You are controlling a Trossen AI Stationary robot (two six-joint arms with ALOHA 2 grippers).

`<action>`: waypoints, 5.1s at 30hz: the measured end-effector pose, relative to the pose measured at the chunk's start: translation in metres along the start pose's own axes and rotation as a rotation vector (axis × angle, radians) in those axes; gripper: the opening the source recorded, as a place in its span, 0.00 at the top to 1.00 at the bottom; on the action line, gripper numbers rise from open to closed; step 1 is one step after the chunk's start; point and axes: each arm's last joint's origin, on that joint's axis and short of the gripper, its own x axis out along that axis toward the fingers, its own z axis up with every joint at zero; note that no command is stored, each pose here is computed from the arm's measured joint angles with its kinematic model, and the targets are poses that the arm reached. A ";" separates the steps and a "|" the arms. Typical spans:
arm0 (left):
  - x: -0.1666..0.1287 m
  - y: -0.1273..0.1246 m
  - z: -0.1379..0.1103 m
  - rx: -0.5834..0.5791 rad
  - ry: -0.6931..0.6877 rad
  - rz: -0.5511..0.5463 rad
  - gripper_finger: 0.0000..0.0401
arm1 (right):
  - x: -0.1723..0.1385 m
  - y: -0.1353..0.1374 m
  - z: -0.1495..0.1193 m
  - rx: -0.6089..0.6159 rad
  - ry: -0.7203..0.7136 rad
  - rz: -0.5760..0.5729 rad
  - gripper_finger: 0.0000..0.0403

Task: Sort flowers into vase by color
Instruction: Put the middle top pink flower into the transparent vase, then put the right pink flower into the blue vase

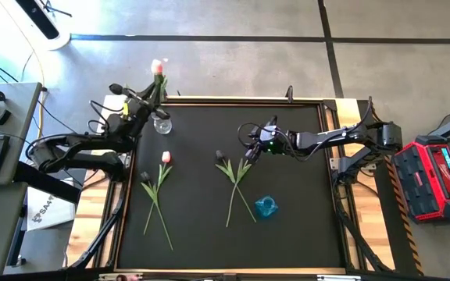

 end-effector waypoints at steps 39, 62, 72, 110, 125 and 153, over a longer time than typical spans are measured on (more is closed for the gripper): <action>0.017 -0.018 0.082 0.224 0.386 -0.063 0.56 | 0.000 -0.001 -0.002 0.119 0.019 -0.006 0.49; 0.011 -0.028 0.126 0.208 0.726 -0.222 0.56 | 0.000 0.001 -0.003 0.228 0.044 0.034 0.49; -0.016 -0.045 0.119 0.037 0.917 -0.390 0.57 | 0.000 0.003 -0.002 0.444 0.061 0.089 0.49; -0.068 -0.160 0.026 0.081 1.301 -0.491 0.56 | 0.005 0.038 -0.016 0.330 0.070 0.216 0.49; -0.076 -0.180 0.010 0.055 1.334 -0.493 0.56 | 0.019 0.056 -0.023 0.318 0.056 0.403 0.49; -0.131 -0.161 0.024 -0.278 1.263 -0.369 0.56 | -0.015 0.071 0.050 0.217 0.293 0.071 0.49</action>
